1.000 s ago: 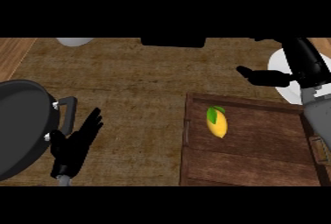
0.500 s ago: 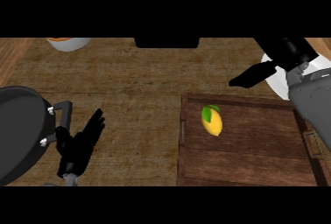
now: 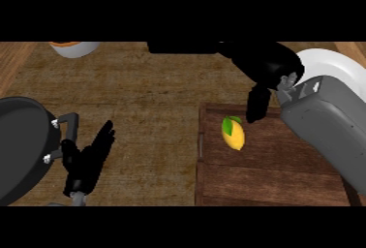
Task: Pick the lemon from the tray and place it in the plate
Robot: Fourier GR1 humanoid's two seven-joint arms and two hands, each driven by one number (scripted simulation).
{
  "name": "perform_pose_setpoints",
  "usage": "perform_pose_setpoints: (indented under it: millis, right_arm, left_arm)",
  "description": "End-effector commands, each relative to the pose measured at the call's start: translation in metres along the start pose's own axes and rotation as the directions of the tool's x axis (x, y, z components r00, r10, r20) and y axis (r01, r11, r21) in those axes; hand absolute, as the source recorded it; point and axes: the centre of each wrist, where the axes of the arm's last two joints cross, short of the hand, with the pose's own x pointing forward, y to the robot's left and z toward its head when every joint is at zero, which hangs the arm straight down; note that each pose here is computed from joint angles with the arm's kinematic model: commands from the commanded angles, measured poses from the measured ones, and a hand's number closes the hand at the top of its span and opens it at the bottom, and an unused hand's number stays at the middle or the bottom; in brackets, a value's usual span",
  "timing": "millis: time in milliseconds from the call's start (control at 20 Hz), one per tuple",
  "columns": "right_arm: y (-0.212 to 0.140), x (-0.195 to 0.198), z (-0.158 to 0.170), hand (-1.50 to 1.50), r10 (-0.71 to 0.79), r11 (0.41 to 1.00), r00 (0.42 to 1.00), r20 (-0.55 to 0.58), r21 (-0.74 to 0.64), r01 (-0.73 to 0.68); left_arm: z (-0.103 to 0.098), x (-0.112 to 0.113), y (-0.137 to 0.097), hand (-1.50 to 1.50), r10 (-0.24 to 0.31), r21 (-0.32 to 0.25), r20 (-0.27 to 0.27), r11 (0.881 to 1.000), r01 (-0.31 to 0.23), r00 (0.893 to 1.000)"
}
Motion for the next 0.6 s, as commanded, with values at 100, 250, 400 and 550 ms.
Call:
perform_pose_setpoints:
  millis: [100,250,400,550]
  right_arm:
    - [0.031,0.027,-0.009,-1.5,0.087,0.992,0.993,-0.074,0.096,-0.08]
    - [0.041,0.05,-0.006,-1.5,0.102,0.989,0.992,-0.08,0.111,-0.093]
    - [0.06,0.053,-0.016,-1.5,0.155,0.984,0.982,-0.109,0.11,-0.143]
    - [0.075,0.055,-0.021,-1.5,0.167,0.977,0.973,-0.161,0.157,-0.142]
  left_arm:
    - [-0.002,-0.01,0.008,0.0,0.007,0.005,-0.022,1.0,-0.007,1.0]
    - [-0.006,-0.005,-0.002,0.0,-0.003,-0.011,-0.005,1.0,0.003,1.0]
    - [-0.001,-0.001,0.018,0.0,0.012,-0.011,-0.016,1.0,-0.012,1.0]
    - [-0.003,0.008,-0.012,0.0,0.003,0.009,-0.001,1.0,-0.003,1.0]
